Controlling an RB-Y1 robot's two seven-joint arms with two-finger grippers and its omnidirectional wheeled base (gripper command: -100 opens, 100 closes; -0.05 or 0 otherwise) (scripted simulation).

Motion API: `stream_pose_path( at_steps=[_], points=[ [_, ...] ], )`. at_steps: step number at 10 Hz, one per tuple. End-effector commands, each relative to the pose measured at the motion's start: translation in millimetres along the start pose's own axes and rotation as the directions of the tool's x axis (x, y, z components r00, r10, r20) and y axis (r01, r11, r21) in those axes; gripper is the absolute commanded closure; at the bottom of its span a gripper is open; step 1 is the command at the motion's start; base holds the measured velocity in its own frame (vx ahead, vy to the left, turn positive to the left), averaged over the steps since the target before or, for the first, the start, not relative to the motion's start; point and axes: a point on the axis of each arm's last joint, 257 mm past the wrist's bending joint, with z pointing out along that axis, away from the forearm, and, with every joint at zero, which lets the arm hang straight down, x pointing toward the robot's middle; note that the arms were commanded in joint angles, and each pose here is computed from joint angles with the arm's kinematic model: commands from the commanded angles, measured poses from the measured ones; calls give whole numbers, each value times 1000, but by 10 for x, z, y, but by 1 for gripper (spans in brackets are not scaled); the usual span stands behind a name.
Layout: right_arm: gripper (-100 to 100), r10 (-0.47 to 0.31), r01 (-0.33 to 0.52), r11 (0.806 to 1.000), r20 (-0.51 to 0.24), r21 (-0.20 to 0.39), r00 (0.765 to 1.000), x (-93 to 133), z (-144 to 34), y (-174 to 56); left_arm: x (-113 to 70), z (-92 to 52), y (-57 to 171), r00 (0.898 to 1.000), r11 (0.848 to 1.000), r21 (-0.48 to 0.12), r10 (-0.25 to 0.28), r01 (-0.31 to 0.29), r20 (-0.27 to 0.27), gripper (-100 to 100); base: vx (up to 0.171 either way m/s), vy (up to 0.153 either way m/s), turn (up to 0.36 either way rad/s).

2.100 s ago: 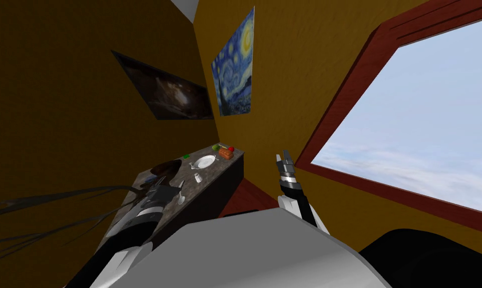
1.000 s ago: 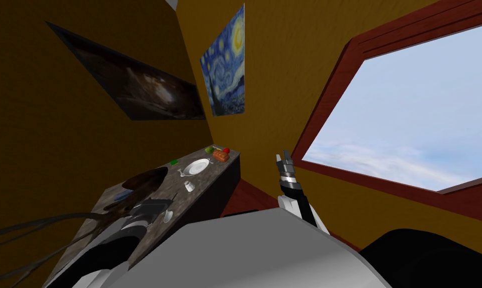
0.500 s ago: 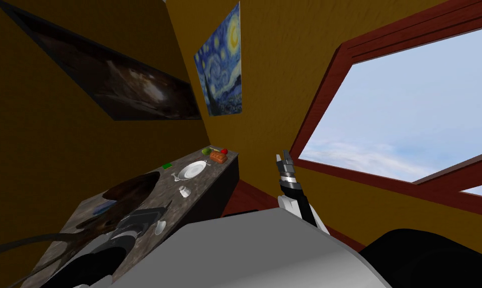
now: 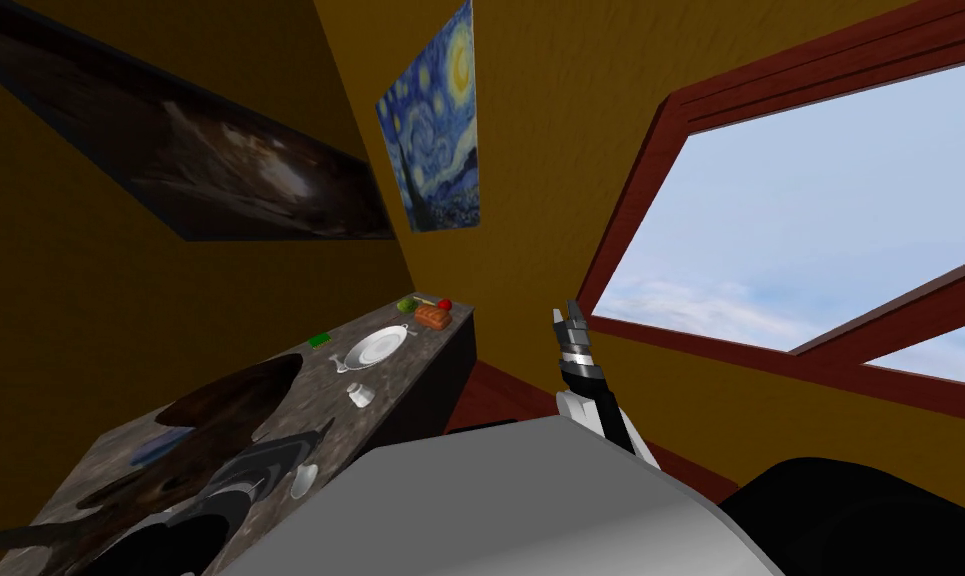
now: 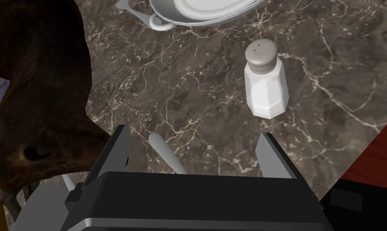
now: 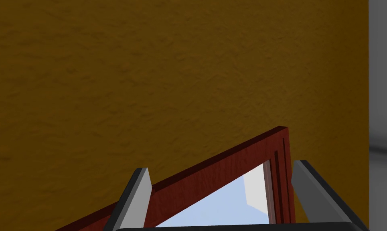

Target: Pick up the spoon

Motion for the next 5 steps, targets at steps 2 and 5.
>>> stream_pose_path(
  at_steps=[2,5],
  points=[
    [0,0,0,1000,0,0,1000,0,0,0,-235,-84,-23,994,997,-6,-73,74,81,-100,26,22,-94],
    [0,0,0,1000,0,0,1000,0,0,0,-538,-210,-56,966,983,9,-181,182,186,-100,26,21,-90]
  ],
)
